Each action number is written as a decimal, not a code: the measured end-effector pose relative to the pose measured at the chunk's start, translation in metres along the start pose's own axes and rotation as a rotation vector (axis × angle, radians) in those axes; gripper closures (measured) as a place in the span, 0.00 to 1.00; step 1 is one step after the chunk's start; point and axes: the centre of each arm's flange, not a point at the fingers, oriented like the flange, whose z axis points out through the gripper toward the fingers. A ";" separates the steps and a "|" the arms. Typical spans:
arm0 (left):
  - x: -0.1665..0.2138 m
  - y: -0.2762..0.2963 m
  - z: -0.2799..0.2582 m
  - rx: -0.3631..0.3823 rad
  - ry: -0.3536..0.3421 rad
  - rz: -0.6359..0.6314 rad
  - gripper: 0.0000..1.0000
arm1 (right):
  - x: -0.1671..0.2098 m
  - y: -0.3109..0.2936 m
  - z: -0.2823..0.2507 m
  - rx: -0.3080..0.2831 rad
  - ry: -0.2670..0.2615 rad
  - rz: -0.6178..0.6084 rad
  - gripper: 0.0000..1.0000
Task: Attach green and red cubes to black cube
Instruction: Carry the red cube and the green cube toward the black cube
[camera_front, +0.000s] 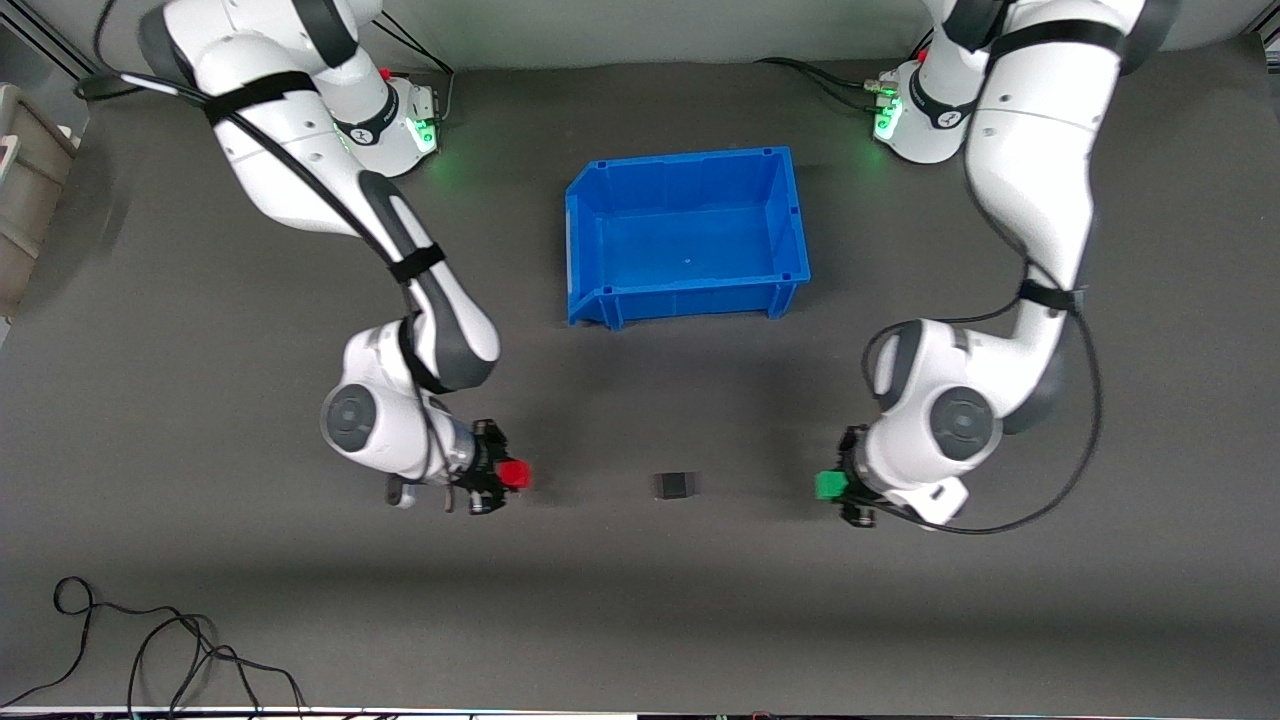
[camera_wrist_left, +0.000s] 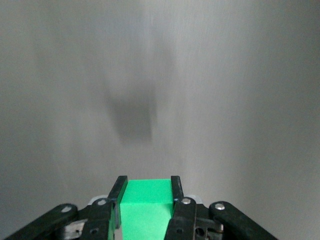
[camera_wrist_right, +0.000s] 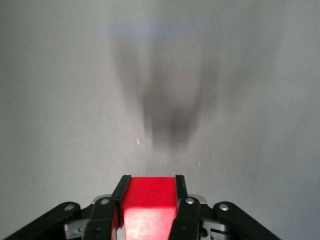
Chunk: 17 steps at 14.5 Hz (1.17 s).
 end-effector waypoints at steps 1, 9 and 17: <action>-0.022 -0.007 0.011 -0.012 -0.006 0.001 0.61 | -0.017 0.003 0.011 0.000 -0.002 0.033 0.61; -0.096 -0.022 0.054 -0.084 -0.046 -0.098 0.61 | -0.059 -0.008 0.050 0.036 0.003 0.172 0.61; -0.120 -0.013 0.071 -0.107 -0.071 -0.150 0.61 | -0.115 0.014 0.073 0.062 0.031 0.202 0.61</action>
